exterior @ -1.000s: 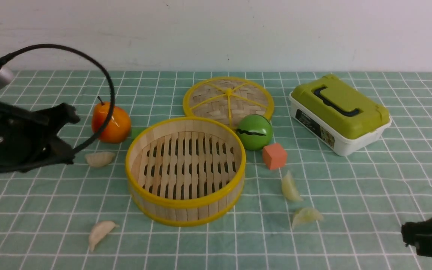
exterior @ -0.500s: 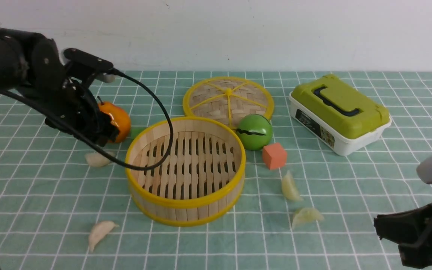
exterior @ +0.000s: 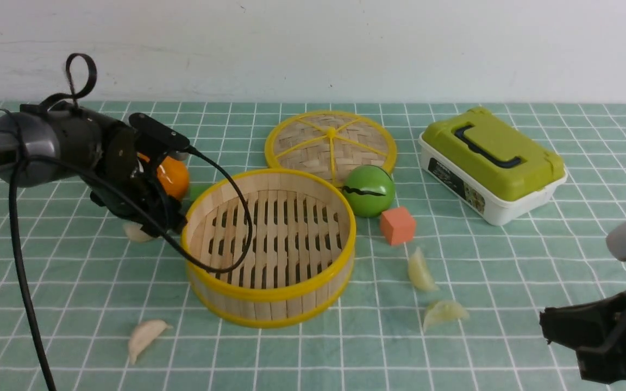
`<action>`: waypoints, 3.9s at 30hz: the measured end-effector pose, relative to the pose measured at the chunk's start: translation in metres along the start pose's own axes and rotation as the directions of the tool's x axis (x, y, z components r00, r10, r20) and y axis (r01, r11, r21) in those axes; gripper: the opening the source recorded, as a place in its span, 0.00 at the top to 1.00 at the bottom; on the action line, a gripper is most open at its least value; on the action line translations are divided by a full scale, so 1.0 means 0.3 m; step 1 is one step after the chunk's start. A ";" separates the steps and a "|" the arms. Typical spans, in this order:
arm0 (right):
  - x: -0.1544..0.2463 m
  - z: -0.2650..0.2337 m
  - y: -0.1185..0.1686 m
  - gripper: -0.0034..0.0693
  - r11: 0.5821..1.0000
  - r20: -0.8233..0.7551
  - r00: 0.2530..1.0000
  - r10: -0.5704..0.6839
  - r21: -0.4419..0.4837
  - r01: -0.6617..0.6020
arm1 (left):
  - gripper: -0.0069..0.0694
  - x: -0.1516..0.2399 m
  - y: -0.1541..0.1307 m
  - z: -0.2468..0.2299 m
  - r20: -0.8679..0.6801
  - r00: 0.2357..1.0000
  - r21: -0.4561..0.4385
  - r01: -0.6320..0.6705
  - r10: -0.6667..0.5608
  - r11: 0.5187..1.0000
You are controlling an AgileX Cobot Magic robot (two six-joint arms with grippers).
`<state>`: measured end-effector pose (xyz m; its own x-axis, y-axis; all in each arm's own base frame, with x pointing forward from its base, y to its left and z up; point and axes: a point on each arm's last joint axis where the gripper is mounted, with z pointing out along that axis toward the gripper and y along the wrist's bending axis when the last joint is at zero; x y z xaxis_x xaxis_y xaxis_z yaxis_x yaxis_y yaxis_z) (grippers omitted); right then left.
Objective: Put the dumplings into the steamer on the table with the blue tablecloth.
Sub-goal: 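Reach for and grasp a dumpling on the table with the left gripper, then place the dumpling into the bamboo steamer basket with the left gripper, then reach for and grasp a dumpling on the table with the left gripper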
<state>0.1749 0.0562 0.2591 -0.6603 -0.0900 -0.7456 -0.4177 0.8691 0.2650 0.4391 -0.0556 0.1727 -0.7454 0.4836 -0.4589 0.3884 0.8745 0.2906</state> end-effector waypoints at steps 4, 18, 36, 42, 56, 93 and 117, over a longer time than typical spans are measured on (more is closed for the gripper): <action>-0.001 0.000 0.001 0.94 1.000 0.002 1.000 0.005 -0.002 -0.005 | 0.35 0.004 -0.001 0.010 -0.024 1.000 0.003 0.001 -0.001 1.000; -0.003 0.000 0.003 0.94 1.000 0.011 1.000 0.023 -0.011 -0.023 | 0.73 0.006 0.017 -0.023 -0.181 0.927 -0.051 0.326 -0.330 0.944; -0.008 0.002 -0.002 0.92 1.000 0.024 0.999 0.028 0.004 -0.028 | 0.93 -0.261 -0.065 -0.329 -0.071 0.899 0.314 0.431 -0.432 0.846; -0.006 0.008 -0.005 0.92 0.999 0.015 0.999 0.033 0.004 -0.033 | 0.93 -0.225 0.015 -0.279 -0.101 0.854 0.200 0.519 -0.510 0.831; 0.001 0.052 -0.021 0.92 0.996 -0.029 0.995 0.092 -0.008 -0.092 | 0.49 -0.056 0.175 -0.009 -0.260 0.827 0.005 0.518 -0.499 0.855; 0.002 0.074 -0.025 0.88 0.988 -0.043 0.988 0.150 -0.027 -0.151 | 0.54 -0.244 -0.259 -0.080 -0.193 0.911 0.322 0.409 -0.364 0.854; 0.007 0.074 -0.012 0.87 0.988 -0.066 0.989 0.132 -0.069 -0.136 | 0.50 0.209 -0.177 -0.417 -0.239 0.916 0.180 0.369 -0.323 0.912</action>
<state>0.1889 0.0637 0.2429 -0.7491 -0.0066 -0.6624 -0.3658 0.8378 0.4053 0.3039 -0.0765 0.2335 -0.9375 0.1508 -0.3137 0.1766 0.9827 -0.0554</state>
